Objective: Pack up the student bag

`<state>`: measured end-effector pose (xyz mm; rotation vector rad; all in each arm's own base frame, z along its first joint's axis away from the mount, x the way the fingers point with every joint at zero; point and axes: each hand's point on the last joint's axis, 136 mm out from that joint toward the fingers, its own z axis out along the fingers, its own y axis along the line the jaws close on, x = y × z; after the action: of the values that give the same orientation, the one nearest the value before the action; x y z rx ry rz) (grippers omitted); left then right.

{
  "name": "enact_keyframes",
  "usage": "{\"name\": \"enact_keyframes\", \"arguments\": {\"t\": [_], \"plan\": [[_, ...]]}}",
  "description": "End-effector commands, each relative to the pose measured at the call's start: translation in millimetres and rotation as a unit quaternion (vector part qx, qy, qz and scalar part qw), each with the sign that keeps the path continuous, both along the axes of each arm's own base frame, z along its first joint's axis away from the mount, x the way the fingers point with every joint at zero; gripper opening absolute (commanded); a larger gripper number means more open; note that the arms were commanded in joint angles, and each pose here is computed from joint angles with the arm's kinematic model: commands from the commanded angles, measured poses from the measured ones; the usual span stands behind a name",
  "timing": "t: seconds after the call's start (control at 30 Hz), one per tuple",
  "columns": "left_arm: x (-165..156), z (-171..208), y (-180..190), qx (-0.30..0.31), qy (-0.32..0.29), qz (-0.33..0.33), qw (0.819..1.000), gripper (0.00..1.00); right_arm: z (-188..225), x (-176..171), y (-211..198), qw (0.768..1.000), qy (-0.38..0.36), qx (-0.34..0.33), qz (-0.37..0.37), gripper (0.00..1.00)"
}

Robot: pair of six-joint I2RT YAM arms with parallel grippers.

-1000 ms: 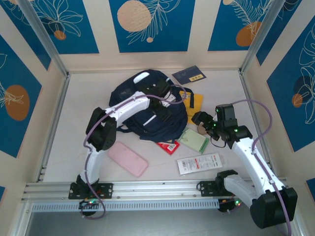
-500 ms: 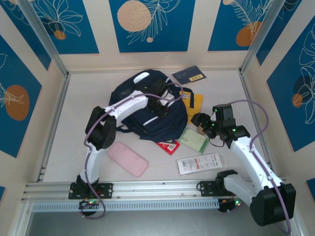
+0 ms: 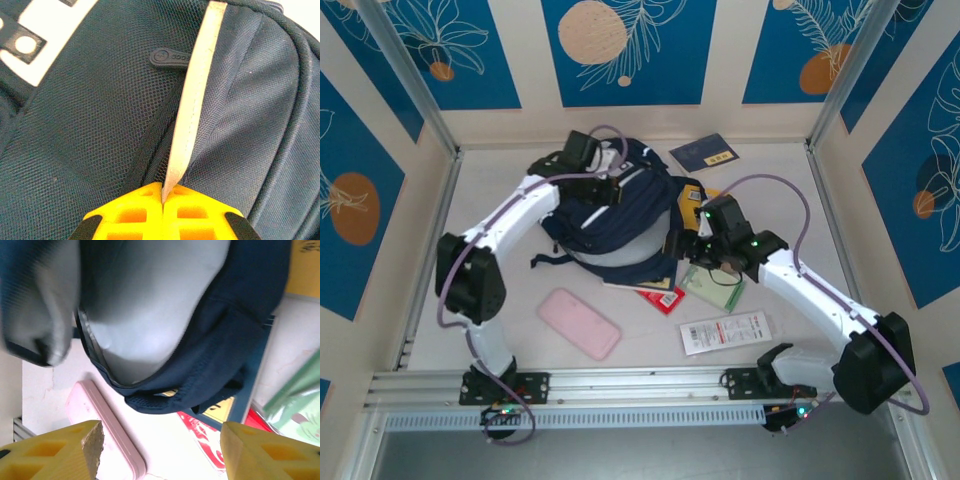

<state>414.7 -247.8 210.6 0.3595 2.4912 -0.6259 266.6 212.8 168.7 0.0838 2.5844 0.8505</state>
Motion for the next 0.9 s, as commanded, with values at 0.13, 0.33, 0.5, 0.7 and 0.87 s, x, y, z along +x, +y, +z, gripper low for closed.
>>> {"name": "enact_keyframes", "arguments": {"t": [0.13, 0.33, 0.5, 0.7, 0.87], "plan": [[3, 67, 39, -0.053, -0.055, 0.081, 0.994, 0.0, 7, -11, 43, 0.992, -0.069, -0.022, 0.107, 0.64], [4, 74, 59, -0.062, -0.055, 0.113, 0.99, 0.0, -5, -56, 108, 0.943, -0.154, -0.066, 0.288, 0.8], [15, 56, 52, -0.08, -0.023, 0.104, 0.991, 0.0, -41, -101, 156, 0.887, -0.148, -0.138, 0.415, 0.95], [26, 32, 42, -0.082, 0.003, 0.09, 0.993, 0.0, -88, -140, 191, 0.844, -0.103, -0.215, 0.48, 0.99], [29, 19, 43, -0.09, 0.015, 0.092, 0.992, 0.0, -105, -149, 210, 0.839, -0.077, -0.23, 0.487, 0.99]]}}
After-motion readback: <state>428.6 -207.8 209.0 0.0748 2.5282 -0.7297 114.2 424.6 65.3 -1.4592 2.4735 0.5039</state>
